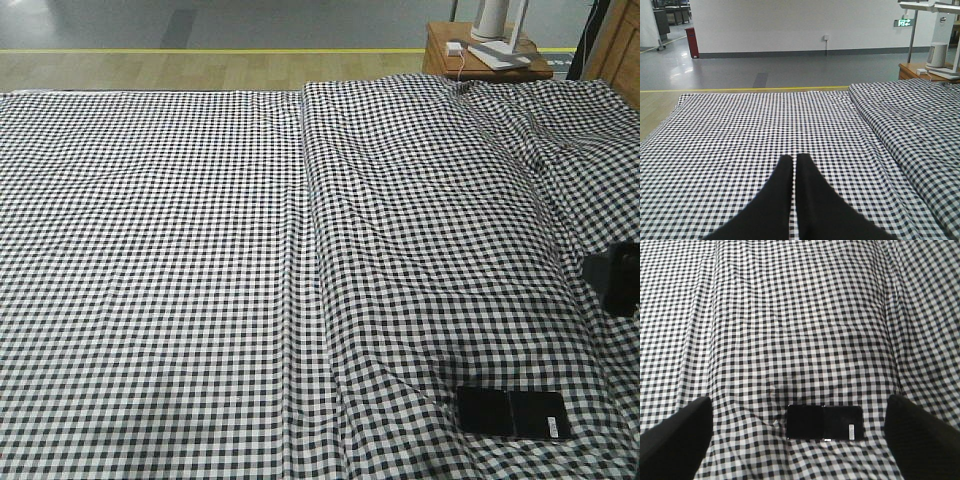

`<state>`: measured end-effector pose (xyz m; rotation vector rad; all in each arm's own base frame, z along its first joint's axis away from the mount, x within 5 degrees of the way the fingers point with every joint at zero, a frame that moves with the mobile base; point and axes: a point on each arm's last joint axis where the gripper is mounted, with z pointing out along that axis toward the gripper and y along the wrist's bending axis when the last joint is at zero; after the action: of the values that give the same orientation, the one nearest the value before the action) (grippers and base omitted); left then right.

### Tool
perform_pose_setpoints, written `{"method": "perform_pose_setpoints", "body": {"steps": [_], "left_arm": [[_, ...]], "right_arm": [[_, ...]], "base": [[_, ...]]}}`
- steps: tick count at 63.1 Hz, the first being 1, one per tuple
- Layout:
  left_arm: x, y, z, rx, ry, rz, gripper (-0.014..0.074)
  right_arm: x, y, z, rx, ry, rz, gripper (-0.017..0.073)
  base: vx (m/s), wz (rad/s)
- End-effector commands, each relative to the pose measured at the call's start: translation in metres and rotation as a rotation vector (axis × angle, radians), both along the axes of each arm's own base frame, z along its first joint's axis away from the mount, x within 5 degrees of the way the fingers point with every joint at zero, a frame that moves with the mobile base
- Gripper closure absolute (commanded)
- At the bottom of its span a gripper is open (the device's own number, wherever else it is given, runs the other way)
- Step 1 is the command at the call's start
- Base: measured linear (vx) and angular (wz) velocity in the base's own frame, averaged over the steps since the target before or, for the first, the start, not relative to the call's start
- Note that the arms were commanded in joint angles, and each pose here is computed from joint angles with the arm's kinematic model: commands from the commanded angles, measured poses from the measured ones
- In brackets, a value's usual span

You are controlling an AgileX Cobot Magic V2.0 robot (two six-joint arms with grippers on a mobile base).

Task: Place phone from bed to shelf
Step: 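Lower the right gripper over the black phone on the sheet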

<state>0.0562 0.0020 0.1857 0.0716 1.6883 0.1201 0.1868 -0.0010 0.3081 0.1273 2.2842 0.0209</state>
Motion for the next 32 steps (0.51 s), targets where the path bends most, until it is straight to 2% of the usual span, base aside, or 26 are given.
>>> {"method": "perform_pose_setpoints", "body": {"steps": [1, 9, 19, 32], "left_arm": [[-0.001, 0.0, 0.015, -0.011, -0.108, -0.002, 0.0592], [-0.001, 0.0, 0.015, -0.011, -0.108, -0.002, 0.0592], [-0.001, 0.0, 0.015, -0.011, -0.108, -0.002, 0.0592], [-0.001, 0.0, 0.015, -0.011, -0.108, -0.002, 0.0592]], "right_arm": [[0.001, -0.002, 0.026, 0.014, -0.044, -0.026, -0.0085], [-0.001, -0.007, 0.033, -0.003, 0.008, -0.06, -0.0083], [-0.002, -0.039, 0.028, 0.01, 0.079, -0.219, -0.0078], [0.016, -0.068, 0.007, 0.039, 0.164, -0.256, -0.0073]], "base": [[0.0, 0.0], [0.0, 0.0], [0.0, 0.0], [0.0, 0.0]]}}
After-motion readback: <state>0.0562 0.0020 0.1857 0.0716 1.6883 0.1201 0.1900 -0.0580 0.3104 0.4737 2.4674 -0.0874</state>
